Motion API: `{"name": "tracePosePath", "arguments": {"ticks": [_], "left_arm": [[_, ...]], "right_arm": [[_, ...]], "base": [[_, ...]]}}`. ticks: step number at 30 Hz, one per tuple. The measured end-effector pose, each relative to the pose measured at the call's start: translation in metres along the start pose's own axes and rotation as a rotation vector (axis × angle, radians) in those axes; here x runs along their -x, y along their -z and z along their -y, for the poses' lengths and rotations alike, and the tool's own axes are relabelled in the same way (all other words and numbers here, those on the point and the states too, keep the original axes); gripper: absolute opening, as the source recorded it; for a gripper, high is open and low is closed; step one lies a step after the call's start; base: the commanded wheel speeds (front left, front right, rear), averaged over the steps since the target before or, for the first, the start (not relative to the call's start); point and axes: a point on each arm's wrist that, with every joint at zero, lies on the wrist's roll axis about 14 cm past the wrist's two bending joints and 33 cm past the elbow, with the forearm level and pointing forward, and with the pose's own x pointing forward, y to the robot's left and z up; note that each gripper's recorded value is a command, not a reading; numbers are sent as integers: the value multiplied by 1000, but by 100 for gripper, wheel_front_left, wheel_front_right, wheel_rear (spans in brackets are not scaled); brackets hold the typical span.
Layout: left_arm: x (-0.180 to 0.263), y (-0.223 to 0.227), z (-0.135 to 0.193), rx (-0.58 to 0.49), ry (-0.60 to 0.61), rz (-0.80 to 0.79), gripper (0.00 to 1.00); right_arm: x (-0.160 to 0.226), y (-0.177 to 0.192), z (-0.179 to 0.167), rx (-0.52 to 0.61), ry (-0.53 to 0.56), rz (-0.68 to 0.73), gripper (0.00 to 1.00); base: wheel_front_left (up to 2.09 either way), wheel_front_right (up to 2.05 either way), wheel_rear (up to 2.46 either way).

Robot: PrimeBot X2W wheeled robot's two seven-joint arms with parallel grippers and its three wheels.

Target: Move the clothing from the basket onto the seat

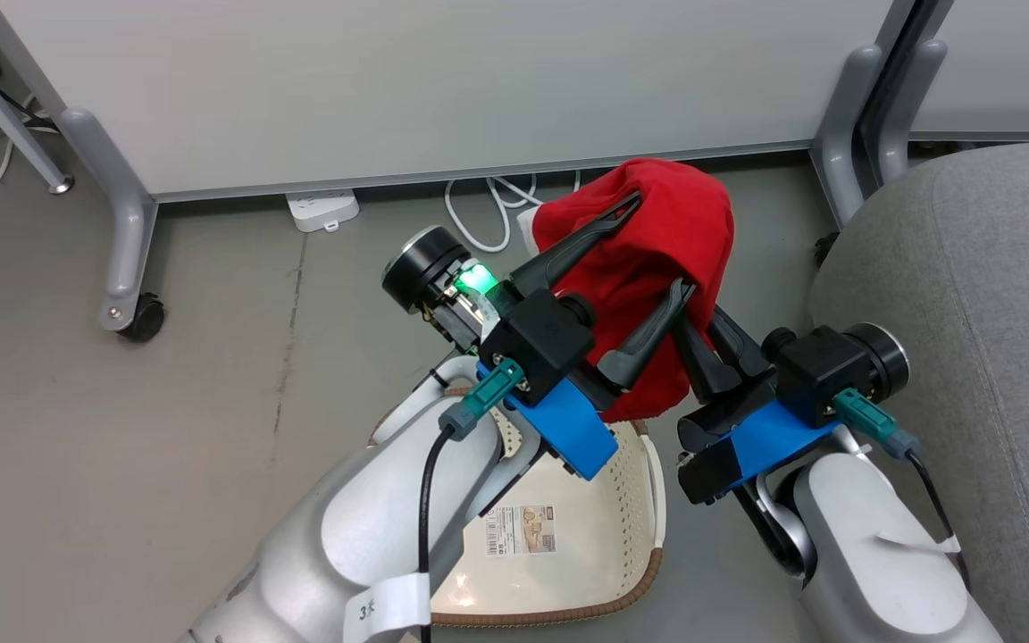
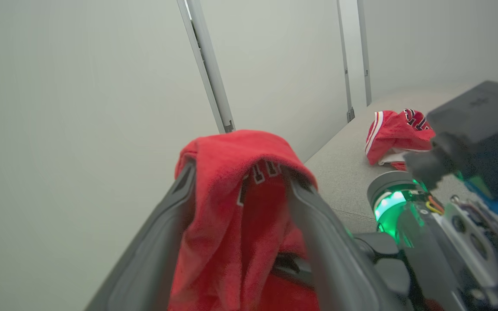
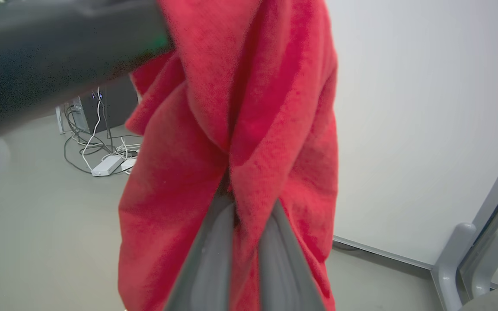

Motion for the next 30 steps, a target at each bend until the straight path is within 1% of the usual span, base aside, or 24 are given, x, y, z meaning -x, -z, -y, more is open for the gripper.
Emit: {"name": "tracePosePath", "arguments": {"ticks": [5,10,20,30], "left_arm": [[1,10,-1,0,0,-22,100],[0,23,3,14,15,-48,100],[-12,46,27,65,93,-71,100],[-28,59,62,111,209,-69,100]], "right_arm": [[4,-2,11,-1,32,7,0],[14,-3,29,-4,90,11,0],[44,-4,77,8,244,12,0],[90,-10,134,55,436,9,0]], "base": [[0,0,0],[0,0,0],[0,0,0],[0,0,0]]}}
